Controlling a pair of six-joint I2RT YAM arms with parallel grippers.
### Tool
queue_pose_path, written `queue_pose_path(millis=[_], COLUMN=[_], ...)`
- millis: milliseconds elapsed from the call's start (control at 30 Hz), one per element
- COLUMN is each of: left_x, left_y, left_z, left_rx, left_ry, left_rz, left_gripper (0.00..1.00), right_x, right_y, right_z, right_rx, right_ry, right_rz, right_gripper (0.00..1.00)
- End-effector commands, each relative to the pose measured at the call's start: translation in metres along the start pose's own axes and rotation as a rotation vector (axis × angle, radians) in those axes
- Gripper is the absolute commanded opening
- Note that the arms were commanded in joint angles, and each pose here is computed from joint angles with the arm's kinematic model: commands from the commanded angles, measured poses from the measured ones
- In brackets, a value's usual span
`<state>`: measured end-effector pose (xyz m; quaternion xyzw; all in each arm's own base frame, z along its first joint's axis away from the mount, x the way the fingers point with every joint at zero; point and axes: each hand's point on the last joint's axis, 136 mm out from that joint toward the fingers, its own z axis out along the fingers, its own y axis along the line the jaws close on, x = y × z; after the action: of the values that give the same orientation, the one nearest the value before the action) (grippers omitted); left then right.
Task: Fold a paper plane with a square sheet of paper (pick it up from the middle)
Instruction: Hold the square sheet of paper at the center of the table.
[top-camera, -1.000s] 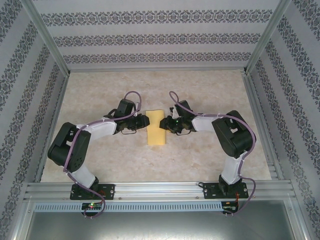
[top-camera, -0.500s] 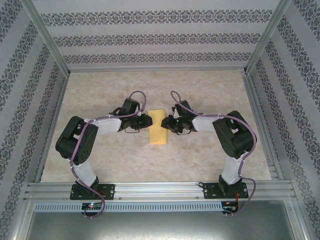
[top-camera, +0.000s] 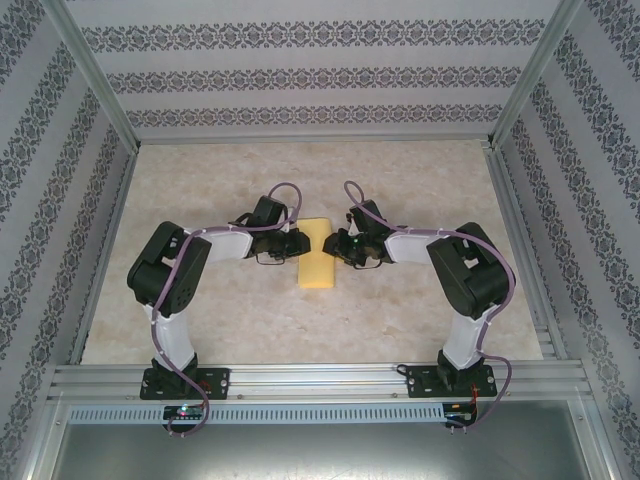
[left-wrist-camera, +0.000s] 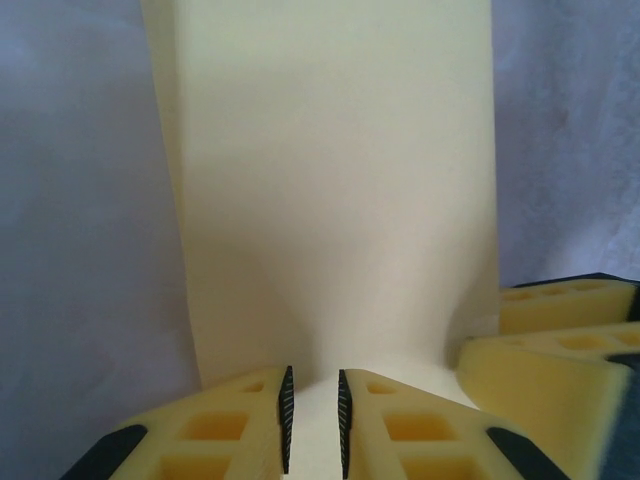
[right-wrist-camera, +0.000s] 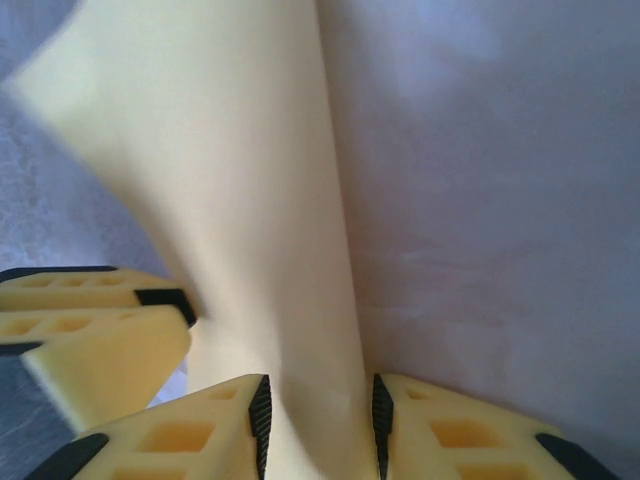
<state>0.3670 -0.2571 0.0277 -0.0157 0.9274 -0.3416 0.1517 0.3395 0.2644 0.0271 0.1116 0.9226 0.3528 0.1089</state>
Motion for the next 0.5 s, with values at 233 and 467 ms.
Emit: queue_pose_path(millis=[233,467], left_x=[-0.003,-0.005], left_y=[-0.008,-0.011], left_z=[0.014,0.015], left_rx=[0.036,0.051], left_ry=[0.013,0.013], left_rz=[0.051,0.054], left_gripper=[0.23,0.23], right_x=[-0.01,-0.028], right_y=[0.005,0.003], right_z=[-0.033,-0.036], right_rx=[0.104,0.173], right_ry=[-0.039,-0.04], right_rz=[-0.137,-0.207], right_gripper=[0.49,0.51])
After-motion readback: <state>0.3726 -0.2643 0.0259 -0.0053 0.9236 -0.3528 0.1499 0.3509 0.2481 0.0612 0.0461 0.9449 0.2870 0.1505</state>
